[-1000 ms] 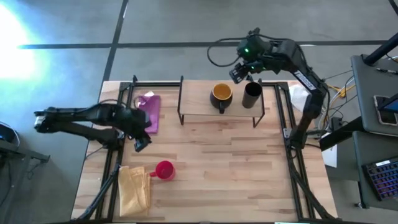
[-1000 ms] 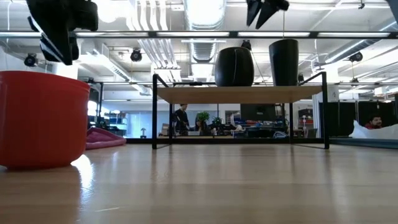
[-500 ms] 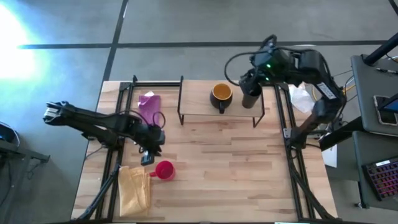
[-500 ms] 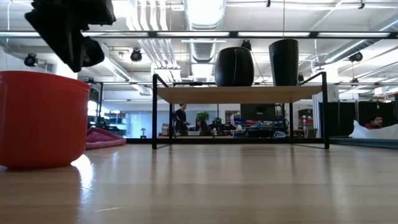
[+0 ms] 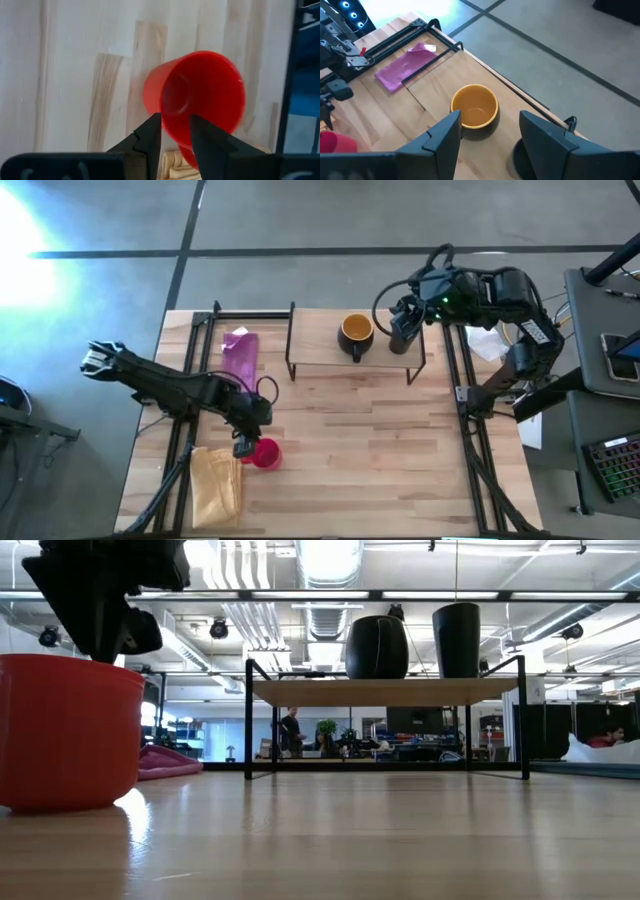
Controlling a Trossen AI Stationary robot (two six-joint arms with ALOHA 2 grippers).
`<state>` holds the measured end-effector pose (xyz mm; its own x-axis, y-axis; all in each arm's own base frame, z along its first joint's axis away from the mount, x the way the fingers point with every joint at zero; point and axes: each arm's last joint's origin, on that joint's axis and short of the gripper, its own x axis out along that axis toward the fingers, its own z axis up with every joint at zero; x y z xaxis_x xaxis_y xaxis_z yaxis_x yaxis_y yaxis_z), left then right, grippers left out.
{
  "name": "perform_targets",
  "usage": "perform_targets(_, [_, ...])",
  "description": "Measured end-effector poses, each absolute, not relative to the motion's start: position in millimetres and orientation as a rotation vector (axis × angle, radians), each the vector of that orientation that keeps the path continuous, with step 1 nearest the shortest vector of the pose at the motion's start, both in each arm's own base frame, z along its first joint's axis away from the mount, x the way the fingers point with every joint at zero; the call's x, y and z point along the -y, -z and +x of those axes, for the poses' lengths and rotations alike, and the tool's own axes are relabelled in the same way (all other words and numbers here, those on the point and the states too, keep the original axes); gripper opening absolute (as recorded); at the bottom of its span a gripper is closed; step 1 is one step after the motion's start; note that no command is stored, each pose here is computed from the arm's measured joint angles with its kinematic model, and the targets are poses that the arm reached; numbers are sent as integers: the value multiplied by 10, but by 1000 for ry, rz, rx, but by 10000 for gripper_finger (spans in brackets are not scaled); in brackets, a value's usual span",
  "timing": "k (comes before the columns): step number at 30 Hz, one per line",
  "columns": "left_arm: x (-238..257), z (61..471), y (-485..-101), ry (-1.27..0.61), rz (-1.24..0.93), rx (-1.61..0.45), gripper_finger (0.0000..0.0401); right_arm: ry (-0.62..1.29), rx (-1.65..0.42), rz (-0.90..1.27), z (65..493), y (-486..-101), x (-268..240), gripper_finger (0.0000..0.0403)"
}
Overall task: Stack small to large cups/mugs on shelf
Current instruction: Put the red mug on the shelf
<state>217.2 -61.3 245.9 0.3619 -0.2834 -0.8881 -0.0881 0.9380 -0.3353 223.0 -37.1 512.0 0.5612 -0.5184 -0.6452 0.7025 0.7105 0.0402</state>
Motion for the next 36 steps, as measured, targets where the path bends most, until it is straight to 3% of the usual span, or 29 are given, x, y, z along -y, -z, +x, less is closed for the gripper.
perform_targets(7, [705,2298,-2302,115,-344,-1245,87,725,-655,298,2234,-5117,363,194])
perform_targets(12, [700,2363,-2152,1,-325,-1295,82,723,-657,296,2234,-5117,361,194])
perform_targets(20, [701,2433,-2170,-54,-339,-1292,5,716,-665,275,2234,-5116,362,194])
perform_targets(31, [689,2379,-2529,-4,-368,-1154,21,709,-670,258,2229,-5119,361,194])
perform_targets(36, [655,2307,-2574,11,-268,-1115,21,708,-660,260,2191,-5138,358,194])
